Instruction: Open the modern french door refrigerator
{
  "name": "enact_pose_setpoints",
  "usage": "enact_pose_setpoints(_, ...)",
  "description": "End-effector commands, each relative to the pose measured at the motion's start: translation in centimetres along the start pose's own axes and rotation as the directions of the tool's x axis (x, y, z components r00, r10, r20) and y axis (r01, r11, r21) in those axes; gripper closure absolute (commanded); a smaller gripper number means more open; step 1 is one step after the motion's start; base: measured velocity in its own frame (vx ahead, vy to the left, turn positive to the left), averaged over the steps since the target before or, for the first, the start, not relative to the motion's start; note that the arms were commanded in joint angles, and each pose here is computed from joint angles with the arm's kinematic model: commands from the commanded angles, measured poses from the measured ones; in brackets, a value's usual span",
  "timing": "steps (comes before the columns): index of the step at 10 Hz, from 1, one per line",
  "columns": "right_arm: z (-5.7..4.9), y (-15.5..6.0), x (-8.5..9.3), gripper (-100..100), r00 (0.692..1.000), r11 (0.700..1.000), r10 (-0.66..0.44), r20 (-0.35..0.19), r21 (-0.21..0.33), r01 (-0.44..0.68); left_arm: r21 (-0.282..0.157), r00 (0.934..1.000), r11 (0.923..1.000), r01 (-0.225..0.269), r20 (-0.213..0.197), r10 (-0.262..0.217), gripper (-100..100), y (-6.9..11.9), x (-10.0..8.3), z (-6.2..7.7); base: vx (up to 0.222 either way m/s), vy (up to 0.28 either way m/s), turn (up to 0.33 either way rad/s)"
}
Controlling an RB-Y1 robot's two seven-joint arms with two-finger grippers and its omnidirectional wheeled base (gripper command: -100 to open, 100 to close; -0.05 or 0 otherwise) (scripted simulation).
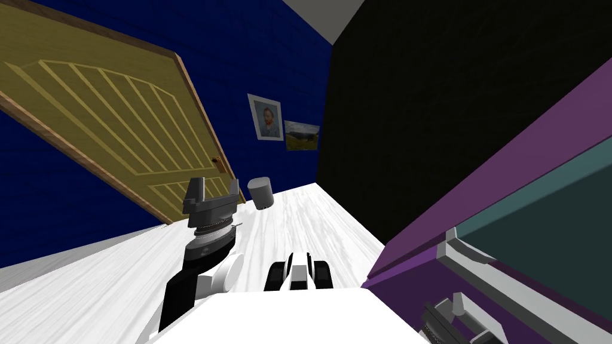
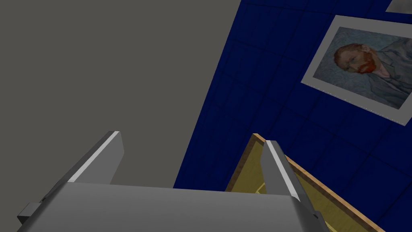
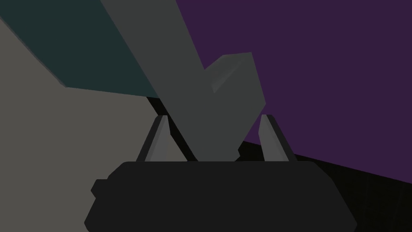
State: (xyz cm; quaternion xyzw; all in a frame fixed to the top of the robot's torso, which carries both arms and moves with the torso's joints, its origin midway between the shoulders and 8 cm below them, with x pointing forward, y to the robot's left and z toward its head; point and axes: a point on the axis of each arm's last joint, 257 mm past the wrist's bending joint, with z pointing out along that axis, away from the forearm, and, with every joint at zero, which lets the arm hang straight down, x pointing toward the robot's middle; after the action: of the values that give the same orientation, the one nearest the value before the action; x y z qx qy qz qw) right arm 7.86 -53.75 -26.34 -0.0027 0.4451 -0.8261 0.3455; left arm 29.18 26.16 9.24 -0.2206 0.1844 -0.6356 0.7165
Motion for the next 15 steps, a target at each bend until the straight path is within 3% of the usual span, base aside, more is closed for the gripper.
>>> enact_pose_setpoints(1,1.5,0.4,0.9,100,1.000,1.000,0.001,-0.007,-0.014,-0.001,0.000,1.0000,1.0000,0.000,0.000,0.000,0,0.0,0.0,0.0,-0.044,0.145,0.007)
enact_pose_setpoints(2,2.1,0.5,1.2,100,1.000,1.000,0.002,-0.008,-0.019,-0.002,0.000,1.0000,1.0000,0.000,0.000,0.000,0,0.0,0.0,0.0,-0.058,0.139,0.017)
enact_pose_setpoints(13,1.5,-0.1,1.3,100,1.000,1.000,0.011,0.007,-0.027,-0.011,0.000,1.0000,1.0000,0.000,0.000,0.000,0,0.0,0.0,0.0,-0.058,0.156,-0.020)
enact_pose_setpoints(15,1.7,-0.2,2.6,100,1.000,0.999,0.009,0.004,-0.031,-0.009,0.000,1.0000,1.0000,0.000,0.000,0.000,0,0.0,0.0,0.0,-0.033,0.134,0.026)
